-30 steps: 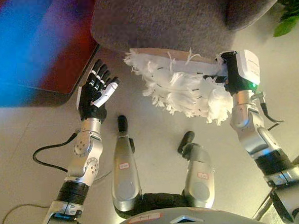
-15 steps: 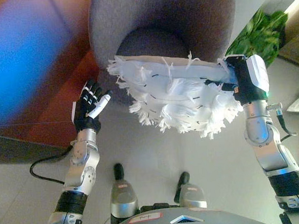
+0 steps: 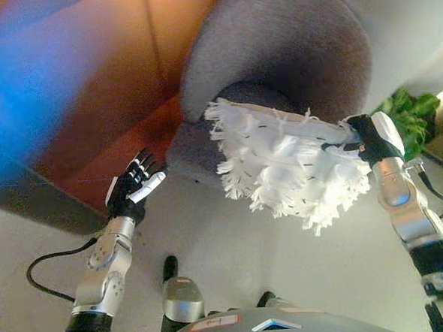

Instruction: Pick up the pillow and put it on the sofa.

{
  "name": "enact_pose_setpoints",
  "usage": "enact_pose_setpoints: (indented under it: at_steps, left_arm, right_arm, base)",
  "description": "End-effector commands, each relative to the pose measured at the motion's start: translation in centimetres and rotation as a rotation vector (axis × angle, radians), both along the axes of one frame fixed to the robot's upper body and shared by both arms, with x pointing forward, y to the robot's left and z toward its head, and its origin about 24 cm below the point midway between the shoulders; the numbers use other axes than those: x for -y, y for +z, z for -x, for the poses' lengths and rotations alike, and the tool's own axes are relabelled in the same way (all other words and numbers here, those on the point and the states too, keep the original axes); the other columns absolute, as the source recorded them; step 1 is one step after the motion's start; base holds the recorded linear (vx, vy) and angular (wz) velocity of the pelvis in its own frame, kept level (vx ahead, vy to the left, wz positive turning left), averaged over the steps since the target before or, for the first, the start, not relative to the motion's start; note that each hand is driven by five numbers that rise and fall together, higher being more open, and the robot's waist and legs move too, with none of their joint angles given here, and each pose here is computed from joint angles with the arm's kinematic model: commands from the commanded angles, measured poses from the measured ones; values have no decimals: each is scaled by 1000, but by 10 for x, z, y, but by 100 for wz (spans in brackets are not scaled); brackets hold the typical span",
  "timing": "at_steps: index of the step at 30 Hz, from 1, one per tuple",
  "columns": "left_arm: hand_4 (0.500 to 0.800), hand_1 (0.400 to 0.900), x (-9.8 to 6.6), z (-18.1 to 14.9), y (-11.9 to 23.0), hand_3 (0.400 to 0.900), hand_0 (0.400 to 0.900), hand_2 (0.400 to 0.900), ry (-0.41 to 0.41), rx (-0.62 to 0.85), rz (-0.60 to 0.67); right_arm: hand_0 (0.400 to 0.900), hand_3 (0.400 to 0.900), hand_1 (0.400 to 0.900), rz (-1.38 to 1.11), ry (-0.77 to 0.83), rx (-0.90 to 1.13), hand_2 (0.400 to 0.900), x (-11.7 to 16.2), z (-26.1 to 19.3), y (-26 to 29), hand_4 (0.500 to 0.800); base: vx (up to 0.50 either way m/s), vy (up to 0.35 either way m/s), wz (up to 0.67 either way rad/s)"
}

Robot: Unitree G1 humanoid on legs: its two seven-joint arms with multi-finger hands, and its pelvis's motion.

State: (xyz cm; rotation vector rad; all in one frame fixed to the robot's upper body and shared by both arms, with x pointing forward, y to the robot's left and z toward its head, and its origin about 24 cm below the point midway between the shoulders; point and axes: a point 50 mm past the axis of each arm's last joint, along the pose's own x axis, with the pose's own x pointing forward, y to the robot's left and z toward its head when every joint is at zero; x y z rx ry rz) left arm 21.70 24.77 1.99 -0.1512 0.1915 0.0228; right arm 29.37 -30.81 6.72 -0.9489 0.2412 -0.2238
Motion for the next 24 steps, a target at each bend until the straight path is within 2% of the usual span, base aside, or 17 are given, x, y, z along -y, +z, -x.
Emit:
enact_pose_setpoints:
  at_steps: [1,8,9,10,13,18,24]
  left_arm:
    - [800,900,11,-16,61,900,900,900,-178,260,-39]
    - [800,900,-1,-20,79,900,900,900,-239,292,-123]
    - [800,900,-2,-20,81,900,900,900,-242,300,-136]
    - [800,900,-4,-20,83,900,900,900,-242,304,-143]
    - [800,900,-8,-17,85,900,900,900,-249,305,-158]
    - [800,900,-5,-15,80,900,900,900,-273,272,-155]
    - [800,900,-1,-13,70,900,900,900,-273,232,-163]
  right_arm:
    - [400,400,400,157,-84,514,400,18,-45,150,500]
    - [400,400,400,154,-321,451,400,57,-52,175,500]
    - [445,445,445,151,-354,455,445,60,-51,181,527]
    - [900,900,900,130,-386,446,900,63,-50,184,800]
    - [900,900,900,69,-472,431,900,77,-46,184,800]
    - [900,900,900,-2,-507,456,900,74,-48,180,800]
    - [900,900,900,-139,-412,537,900,53,-56,169,800]
  base:
    - [83,-131,27]
    - [16,-203,17]
    - [-35,-151,6]
    - [-13,-126,4]
    - [27,-66,0]
    - [62,13,-9]
    - [5,57,-13]
